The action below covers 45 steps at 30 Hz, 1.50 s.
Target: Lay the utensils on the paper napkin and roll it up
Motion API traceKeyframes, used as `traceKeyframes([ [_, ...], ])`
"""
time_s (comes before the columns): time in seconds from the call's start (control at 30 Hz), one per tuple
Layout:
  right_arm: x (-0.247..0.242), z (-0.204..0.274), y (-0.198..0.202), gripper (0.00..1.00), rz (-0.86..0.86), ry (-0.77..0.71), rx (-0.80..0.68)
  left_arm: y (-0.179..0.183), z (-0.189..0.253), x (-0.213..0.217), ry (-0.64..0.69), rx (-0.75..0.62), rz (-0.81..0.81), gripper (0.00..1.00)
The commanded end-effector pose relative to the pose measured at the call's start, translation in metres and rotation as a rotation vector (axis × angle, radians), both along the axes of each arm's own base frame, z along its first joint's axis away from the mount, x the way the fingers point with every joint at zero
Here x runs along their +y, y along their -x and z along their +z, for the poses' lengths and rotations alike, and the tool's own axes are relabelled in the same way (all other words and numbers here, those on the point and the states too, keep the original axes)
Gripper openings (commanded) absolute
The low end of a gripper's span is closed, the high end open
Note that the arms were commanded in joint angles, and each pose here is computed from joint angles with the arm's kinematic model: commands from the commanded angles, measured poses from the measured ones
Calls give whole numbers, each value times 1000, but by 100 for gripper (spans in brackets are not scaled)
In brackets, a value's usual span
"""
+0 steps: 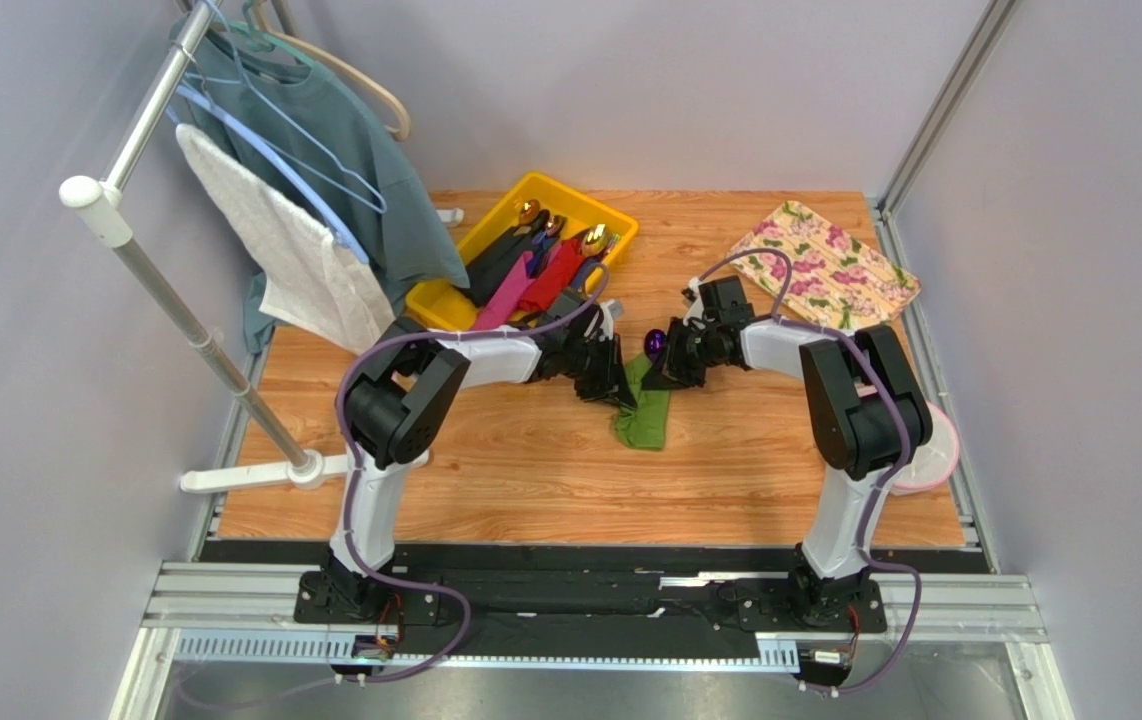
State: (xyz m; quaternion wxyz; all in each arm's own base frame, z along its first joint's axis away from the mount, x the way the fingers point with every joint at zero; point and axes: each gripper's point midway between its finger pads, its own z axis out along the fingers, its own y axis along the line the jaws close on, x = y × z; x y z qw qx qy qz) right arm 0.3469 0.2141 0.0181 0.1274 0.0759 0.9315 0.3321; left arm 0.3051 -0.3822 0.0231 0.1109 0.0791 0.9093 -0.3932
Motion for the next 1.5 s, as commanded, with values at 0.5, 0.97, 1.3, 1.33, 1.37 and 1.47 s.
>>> traceKeyframes([
  [0.5, -17, 39, 16, 20, 24, 43, -20, 6, -28, 42, -255, -30, -71, 0],
  [0.97, -25, -8, 18, 11, 3, 109, 70, -1, -32, 52, -264, -7, -12, 0],
  [1.3, -13, -19, -7, 5, 19, 118, 52, -12, -14, 57, -216, -43, 15, 0],
  [1.33, -12, -21, -6, 5, 22, 120, 56, -17, -7, 55, -190, -58, 20, 0],
  [1.37, -11, -22, -4, 4, 24, 123, 59, -20, -4, 54, -172, -58, 26, 0],
  [1.47, -11, -26, 0, 3, 27, 135, 62, -24, 15, 45, -93, -85, 30, 0],
])
